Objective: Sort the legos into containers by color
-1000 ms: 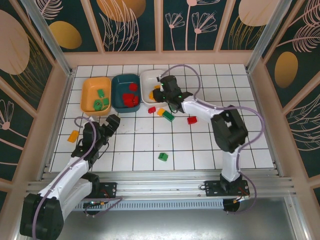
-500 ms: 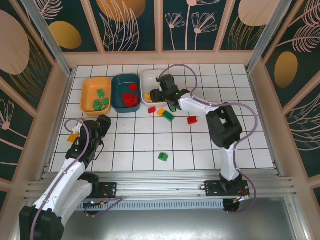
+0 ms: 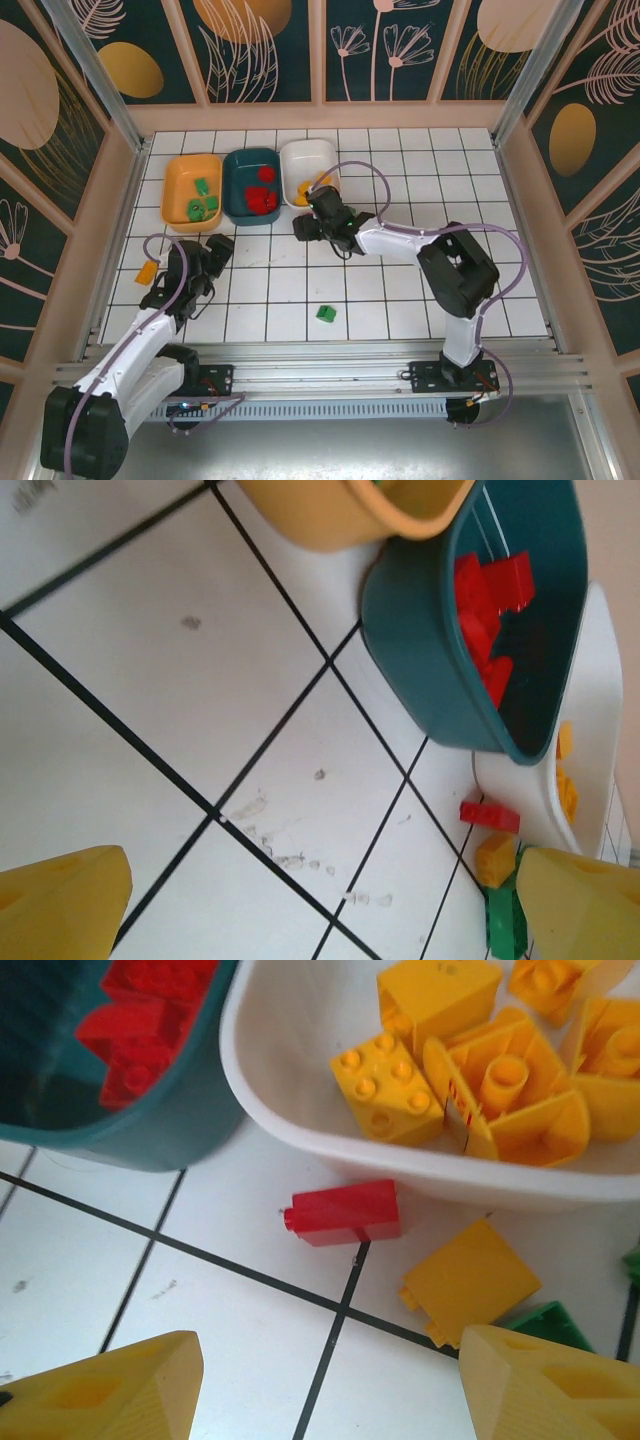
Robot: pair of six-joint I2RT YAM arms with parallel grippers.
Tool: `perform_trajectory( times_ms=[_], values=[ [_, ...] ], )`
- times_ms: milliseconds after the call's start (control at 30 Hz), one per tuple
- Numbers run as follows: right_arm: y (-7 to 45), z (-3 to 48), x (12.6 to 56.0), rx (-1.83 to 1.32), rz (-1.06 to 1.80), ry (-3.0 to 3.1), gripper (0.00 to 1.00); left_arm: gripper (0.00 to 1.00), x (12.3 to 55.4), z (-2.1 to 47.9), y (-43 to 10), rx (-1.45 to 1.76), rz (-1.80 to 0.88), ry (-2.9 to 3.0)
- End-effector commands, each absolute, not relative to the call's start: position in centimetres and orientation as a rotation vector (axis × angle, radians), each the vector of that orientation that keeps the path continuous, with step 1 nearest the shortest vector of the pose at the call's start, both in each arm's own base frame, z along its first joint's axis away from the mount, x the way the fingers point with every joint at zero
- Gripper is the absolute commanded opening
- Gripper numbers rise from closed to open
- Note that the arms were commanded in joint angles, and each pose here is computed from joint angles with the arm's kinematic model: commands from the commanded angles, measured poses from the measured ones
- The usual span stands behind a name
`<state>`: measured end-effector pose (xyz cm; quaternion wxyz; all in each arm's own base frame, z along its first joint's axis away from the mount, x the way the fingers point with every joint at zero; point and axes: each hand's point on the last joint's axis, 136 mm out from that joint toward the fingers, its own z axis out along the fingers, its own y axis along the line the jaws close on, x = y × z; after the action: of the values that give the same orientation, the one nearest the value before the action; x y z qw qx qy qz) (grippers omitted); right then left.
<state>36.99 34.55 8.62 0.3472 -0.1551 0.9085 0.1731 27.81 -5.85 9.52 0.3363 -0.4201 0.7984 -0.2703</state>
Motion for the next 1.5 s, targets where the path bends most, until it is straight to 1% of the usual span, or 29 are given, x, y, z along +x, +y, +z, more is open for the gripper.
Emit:
perform_trajectory(
  times_ms=[0, 133, 433, 800, 1200, 1267, 1333, 1467],
  values=[
    [35.5, 7.5, 38.1, -0.331, 0.443, 2.358, 0.69, 0.99, 28.4, 10.4, -6.9, -1.023, -0.769, 2.092],
    [36.1, 5.9, 38.6, -0.326, 0.433, 2.37, 0.69, 0.98, 28.3, 10.6, -6.9, -1.013, -0.771, 2.086],
    [37.0, 5.4, 39.1, -0.368, 0.316, 2.314, 0.68, 0.99, 28.4, 10.7, -6.9, -0.991, -0.775, 2.072],
    [36.7, 4.5, 40.8, -0.343, 0.205, 2.282, 0.68, 0.99, 28.2, 10.3, -7.1, -0.973, -0.784, 2.084],
    [37.2, 2.7, 41.7, -0.361, 0.193, 2.3, 0.67, 0.99, 28.2, 10.3, -7.0, -0.962, -0.781, 2.08],
    [37.3, 2.5, 42.0, -0.361, 0.186, 2.302, 0.66, 0.98, 28.1, 10.1, -7.0, -0.967, -0.778, 2.082],
    [37.5, 2.3, 42.2, -0.363, 0.182, 2.304, 0.62, 0.99, 28.1, 10.2, -7.0, -0.965, -0.78, 2.081],
    [37.5, 2.2, 42.2, -0.363, 0.182, 2.305, 0.52, 0.99, 28.1, 10.3, -7.0, -0.96, -0.777, 2.083]
  ],
)
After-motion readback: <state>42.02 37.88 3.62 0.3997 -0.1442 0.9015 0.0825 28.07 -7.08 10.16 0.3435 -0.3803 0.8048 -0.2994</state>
